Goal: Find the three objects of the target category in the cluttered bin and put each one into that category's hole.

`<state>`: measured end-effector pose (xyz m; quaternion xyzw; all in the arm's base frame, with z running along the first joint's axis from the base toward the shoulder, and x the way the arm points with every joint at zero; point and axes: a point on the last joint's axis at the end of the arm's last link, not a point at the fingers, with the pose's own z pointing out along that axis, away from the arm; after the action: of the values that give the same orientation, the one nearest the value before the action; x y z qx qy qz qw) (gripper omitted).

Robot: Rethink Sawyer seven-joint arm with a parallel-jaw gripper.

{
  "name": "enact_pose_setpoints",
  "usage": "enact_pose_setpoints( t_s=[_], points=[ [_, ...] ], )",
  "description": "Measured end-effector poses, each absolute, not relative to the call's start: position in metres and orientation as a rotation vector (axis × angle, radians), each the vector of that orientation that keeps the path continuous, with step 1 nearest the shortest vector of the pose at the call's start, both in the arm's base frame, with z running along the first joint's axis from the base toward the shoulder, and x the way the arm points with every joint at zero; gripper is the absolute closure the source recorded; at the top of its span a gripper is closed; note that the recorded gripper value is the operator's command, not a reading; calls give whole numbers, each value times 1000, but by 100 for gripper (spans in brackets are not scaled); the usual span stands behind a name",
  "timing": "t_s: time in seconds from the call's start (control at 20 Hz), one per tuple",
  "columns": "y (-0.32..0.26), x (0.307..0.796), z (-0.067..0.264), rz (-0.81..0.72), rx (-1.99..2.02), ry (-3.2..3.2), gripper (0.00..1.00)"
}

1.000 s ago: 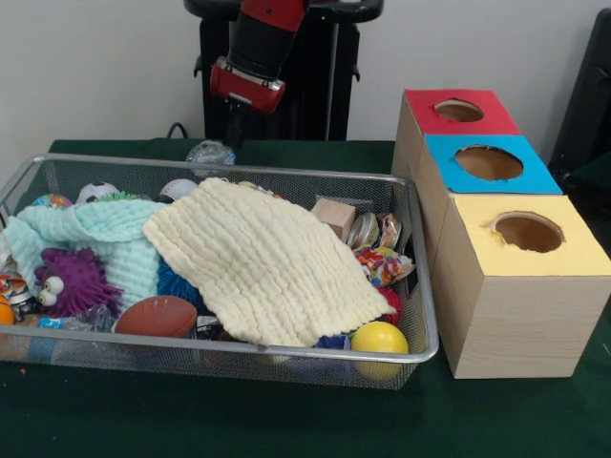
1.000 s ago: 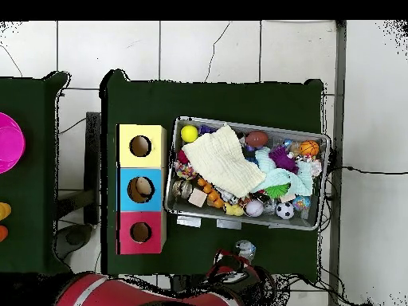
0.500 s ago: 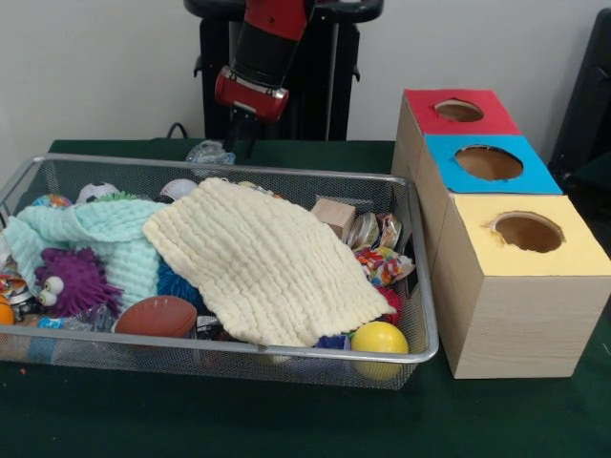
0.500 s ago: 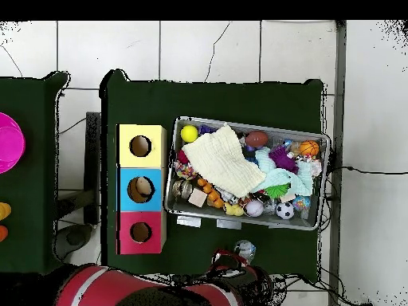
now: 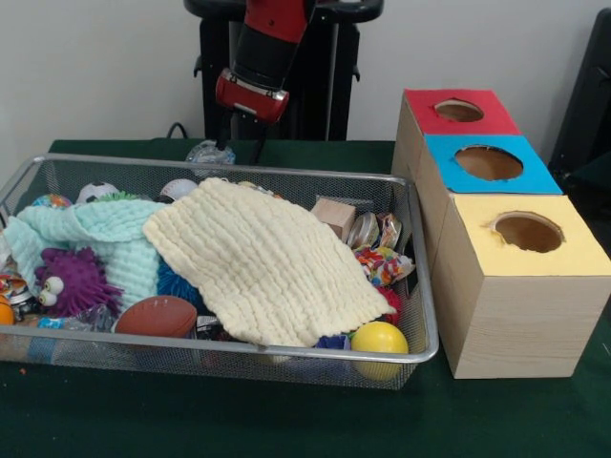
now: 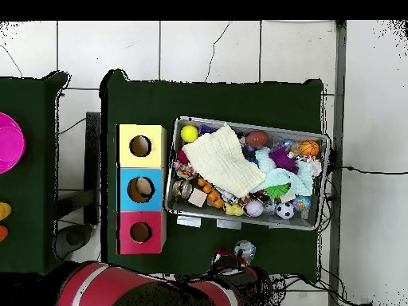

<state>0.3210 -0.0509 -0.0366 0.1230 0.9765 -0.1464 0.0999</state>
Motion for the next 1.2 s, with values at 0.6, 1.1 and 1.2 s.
enact_pose_setpoints(
  t_s=[0.6, 1.1, 1.2],
  points=[
    [-58, 319, -38, -433, 399, 2888, 0],
    [-71, 316, -38, -439, 458, 2885, 0],
    [-72, 316, -38, -439, 461, 2885, 0]
  ],
)
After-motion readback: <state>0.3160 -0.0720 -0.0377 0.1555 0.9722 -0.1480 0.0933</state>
